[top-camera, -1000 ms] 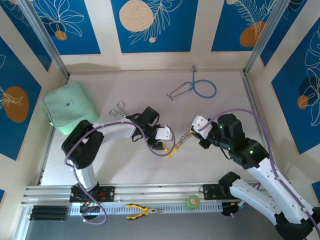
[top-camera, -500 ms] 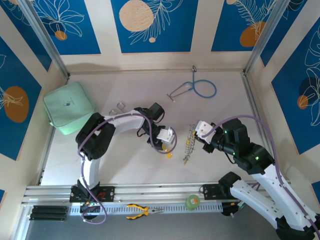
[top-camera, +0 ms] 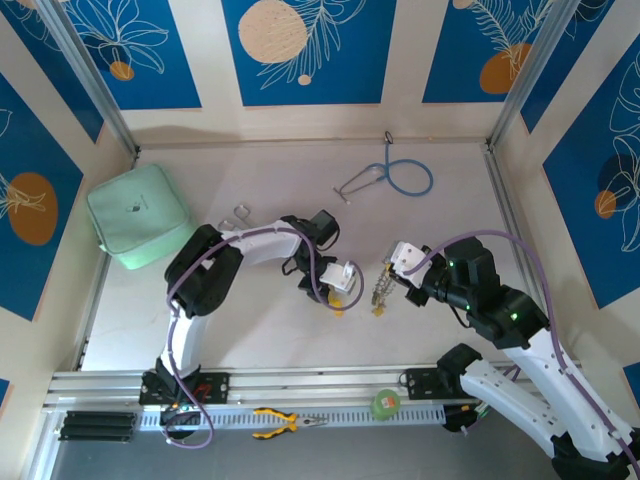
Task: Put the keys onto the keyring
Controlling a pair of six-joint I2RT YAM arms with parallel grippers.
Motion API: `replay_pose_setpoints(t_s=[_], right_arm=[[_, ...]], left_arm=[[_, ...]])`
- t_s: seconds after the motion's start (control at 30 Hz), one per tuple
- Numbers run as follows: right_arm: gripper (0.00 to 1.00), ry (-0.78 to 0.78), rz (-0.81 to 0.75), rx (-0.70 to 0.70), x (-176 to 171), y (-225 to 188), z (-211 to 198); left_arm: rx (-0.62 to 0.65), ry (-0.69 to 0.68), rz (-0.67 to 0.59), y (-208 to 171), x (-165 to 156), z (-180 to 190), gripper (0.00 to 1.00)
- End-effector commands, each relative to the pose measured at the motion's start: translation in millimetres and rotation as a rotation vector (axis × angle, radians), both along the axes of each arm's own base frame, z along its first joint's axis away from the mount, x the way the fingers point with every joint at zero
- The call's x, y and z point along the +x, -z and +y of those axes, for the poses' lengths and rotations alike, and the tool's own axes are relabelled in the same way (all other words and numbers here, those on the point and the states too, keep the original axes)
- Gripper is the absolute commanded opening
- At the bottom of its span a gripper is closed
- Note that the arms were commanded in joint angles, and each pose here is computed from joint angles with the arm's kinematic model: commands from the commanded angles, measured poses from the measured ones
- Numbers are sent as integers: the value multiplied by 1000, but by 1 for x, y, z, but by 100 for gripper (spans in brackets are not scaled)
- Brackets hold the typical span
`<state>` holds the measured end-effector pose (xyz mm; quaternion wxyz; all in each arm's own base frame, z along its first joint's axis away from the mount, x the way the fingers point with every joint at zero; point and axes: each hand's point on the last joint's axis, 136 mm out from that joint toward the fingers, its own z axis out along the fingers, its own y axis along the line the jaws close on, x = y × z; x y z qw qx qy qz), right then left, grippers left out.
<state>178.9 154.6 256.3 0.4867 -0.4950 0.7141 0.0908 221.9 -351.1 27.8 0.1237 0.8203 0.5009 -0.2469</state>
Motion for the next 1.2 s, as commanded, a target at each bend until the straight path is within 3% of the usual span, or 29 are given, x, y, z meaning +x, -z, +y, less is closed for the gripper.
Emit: replay_pose_setpoints(t_s=[0.0,0.5,0.73,1.17], right_arm=[[0,-21,-26,19,-4,-7,1],[0,-22,-25,15,-4,-6,1],[0,-23,-24,15,-4,-6,0],[0,-38,-13,16,-7,-4,1]], left_arm=[[26,47,18,3,-8,3,39],[41,54,24,7,-9,4,19],[35,53,35,6,-10,2,15],[36,12,-53,-18,3,4,0]])
